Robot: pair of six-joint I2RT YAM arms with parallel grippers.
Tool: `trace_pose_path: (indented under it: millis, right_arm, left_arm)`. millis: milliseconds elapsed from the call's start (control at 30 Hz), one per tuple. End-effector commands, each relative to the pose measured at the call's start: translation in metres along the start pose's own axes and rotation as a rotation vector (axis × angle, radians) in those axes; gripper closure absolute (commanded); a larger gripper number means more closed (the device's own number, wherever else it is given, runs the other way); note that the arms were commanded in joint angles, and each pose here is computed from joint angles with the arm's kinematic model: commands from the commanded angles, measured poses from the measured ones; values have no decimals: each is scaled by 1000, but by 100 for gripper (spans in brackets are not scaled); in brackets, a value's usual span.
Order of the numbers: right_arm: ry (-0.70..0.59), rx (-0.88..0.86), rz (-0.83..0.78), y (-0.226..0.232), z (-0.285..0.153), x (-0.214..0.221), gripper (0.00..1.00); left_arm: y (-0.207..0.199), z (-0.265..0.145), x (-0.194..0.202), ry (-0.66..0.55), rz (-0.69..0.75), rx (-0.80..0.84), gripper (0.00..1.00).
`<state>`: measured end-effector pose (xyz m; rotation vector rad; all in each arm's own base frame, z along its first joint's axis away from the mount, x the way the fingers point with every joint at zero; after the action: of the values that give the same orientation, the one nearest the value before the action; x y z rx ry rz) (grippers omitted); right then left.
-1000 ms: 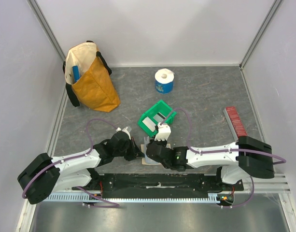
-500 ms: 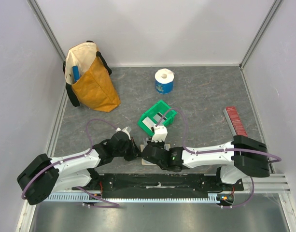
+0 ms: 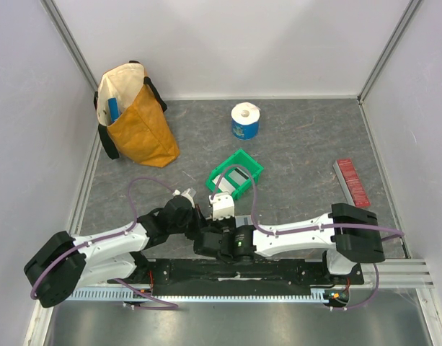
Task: Put the credit cards into the card holder
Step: Turn over the card slot in the card holder.
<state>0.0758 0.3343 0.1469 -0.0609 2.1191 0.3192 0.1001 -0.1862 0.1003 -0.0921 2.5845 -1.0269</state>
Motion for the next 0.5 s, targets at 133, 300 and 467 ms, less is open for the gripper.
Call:
trace_pose_path:
  millis: [133,300,467]
  right_arm:
    - [-50,53,-12,0,-2,-7,100]
    - [-38,14,22,1,-5,-10,100]
    - [2,-105,127,5,-11,-17,100]
  left_arm:
    - [-11,-5,-6,-28,-5,44,98]
    - [-9,-4,-5,-27,-6,37,98]
    - [-6,-3,-4,-24,-9,30,98]
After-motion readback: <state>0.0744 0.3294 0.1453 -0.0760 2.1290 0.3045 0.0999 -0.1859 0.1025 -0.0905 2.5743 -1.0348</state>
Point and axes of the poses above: each gripper's point midway between its finger pads, its own z axis out along the fingers, its own y axis along the line the jaws close on, x = y × z, the point moved 9 cm from there along -z, back along the fingers, and after that the axes turned 8 degrees about z, right-handed, at the moved point
